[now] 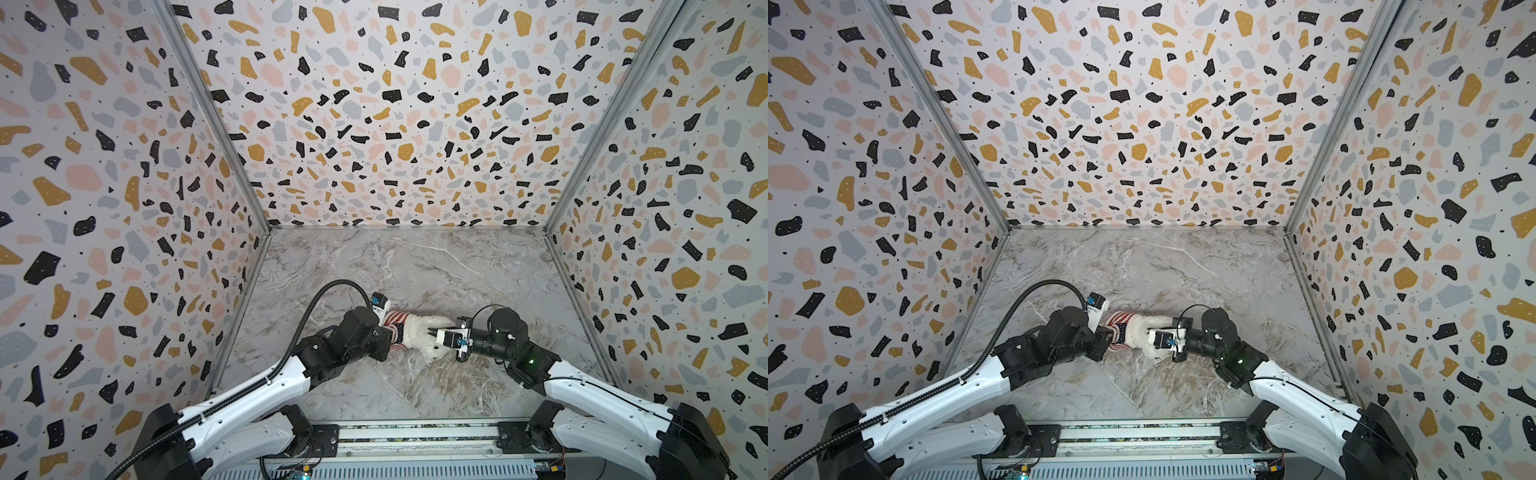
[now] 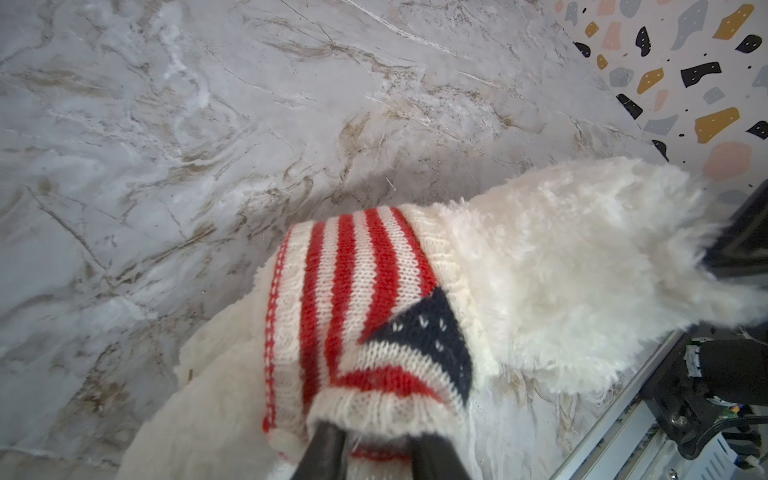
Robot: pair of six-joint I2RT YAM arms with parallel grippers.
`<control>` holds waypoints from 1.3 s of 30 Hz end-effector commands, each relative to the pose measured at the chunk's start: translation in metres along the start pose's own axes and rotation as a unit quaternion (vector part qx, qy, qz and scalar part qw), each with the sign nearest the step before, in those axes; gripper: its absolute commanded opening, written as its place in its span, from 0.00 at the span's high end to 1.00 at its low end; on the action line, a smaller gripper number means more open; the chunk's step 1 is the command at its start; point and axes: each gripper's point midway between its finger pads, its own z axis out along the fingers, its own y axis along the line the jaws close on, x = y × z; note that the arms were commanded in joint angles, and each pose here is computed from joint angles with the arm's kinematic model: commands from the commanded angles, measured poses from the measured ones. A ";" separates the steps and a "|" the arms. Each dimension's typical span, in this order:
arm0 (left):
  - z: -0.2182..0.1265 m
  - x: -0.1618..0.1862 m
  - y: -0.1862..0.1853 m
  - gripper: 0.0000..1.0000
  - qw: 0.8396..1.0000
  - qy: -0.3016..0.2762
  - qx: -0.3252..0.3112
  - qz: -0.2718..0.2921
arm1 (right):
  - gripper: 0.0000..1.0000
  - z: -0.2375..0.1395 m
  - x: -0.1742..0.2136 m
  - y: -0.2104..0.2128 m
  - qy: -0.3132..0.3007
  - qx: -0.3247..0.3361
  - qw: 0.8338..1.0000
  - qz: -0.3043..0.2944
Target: Dress the teddy bear
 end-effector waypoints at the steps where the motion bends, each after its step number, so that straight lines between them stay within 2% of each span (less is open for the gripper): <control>1: 0.008 -0.006 -0.015 0.80 0.999 -0.015 0.036 0.012 | 1.00 0.001 -0.020 -0.004 -0.040 0.003 0.999 -0.002; 6: 0.017 0.000 -0.015 0.84 0.999 -0.005 0.037 0.016 | 1.00 0.004 -0.018 -0.006 -0.035 0.006 0.999 0.015; 8: 0.020 0.003 -0.006 0.78 1.000 0.001 0.014 0.020 | 1.00 0.004 -0.016 -0.006 -0.035 0.006 0.999 0.019; 10: 0.022 0.005 0.003 0.66 1.000 0.003 -0.011 0.025 | 1.00 0.005 -0.016 -0.006 -0.037 0.005 0.999 0.021; 14: 0.027 0.011 0.007 0.64 0.999 0.013 -0.022 0.034 | 1.00 0.005 -0.018 -0.006 -0.043 0.004 0.999 0.021; 18: 0.032 0.013 0.004 0.69 0.999 0.019 -0.014 0.038 | 1.00 0.005 -0.019 -0.007 -0.045 0.005 0.999 0.021; 23: 0.036 0.017 0.001 0.85 0.999 0.022 -0.002 0.040 | 1.00 0.005 -0.020 -0.006 -0.049 0.007 0.998 0.026; 30: 0.031 0.012 -0.003 1.00 0.999 0.007 0.012 0.033 | 1.00 0.005 -0.020 -0.010 -0.049 0.014 0.998 0.036; 39: 0.018 -0.003 -0.019 1.00 0.998 -0.023 0.053 -0.006 | 1.00 0.002 -0.010 -0.045 -0.023 0.054 0.993 0.099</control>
